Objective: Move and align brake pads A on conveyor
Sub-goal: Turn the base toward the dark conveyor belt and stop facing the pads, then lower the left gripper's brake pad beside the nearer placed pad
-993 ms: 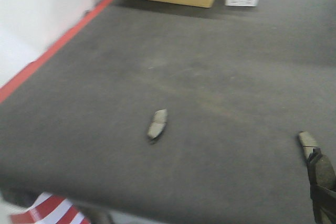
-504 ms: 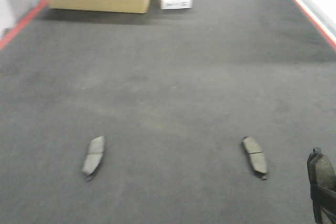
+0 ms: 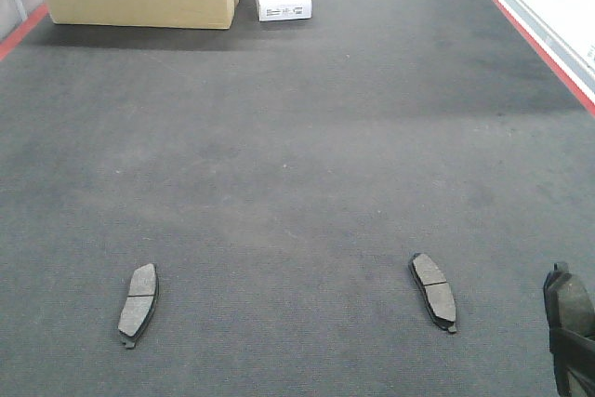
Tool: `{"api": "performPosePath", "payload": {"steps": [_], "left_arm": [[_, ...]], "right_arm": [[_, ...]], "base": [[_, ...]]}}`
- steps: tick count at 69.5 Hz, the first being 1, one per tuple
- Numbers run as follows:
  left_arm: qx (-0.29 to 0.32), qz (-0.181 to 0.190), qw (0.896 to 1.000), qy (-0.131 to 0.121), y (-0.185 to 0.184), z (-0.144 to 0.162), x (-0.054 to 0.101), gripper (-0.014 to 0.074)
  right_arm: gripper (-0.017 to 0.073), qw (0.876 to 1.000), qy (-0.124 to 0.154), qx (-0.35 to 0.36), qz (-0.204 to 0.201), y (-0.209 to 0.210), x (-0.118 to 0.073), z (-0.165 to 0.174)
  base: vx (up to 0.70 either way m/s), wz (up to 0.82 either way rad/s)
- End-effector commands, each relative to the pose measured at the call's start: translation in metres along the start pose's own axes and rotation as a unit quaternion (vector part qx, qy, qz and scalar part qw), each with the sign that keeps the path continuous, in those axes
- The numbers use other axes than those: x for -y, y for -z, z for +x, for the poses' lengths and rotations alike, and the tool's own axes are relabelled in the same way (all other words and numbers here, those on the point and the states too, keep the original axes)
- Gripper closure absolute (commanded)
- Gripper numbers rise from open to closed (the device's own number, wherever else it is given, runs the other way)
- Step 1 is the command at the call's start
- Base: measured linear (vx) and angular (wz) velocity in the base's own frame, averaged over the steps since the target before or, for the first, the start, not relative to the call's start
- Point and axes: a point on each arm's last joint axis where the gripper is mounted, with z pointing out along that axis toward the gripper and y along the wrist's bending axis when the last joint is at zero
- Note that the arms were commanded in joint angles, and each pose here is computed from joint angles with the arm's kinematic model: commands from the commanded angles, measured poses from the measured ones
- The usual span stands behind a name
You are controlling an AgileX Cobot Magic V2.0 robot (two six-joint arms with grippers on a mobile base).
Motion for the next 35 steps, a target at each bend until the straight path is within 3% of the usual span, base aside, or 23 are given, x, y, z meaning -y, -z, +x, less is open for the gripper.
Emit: {"api": "performPosePath", "payload": {"steps": [1,35], "left_arm": [[0.050,0.012,0.999,0.000,0.0055,-0.0144,0.0027,0.0591],[0.050,0.012,0.999,0.000,0.0055,-0.0144,0.0027,0.0591]], "right_arm": [[0.0417,0.998,0.007,0.055,-0.005,0.0052,-0.0008,-0.0156],[0.0417,0.998,0.007,0.055,-0.005,0.0052,-0.0008,-0.0156]], "base": [[0.00,0.00],[0.00,0.00]]}}
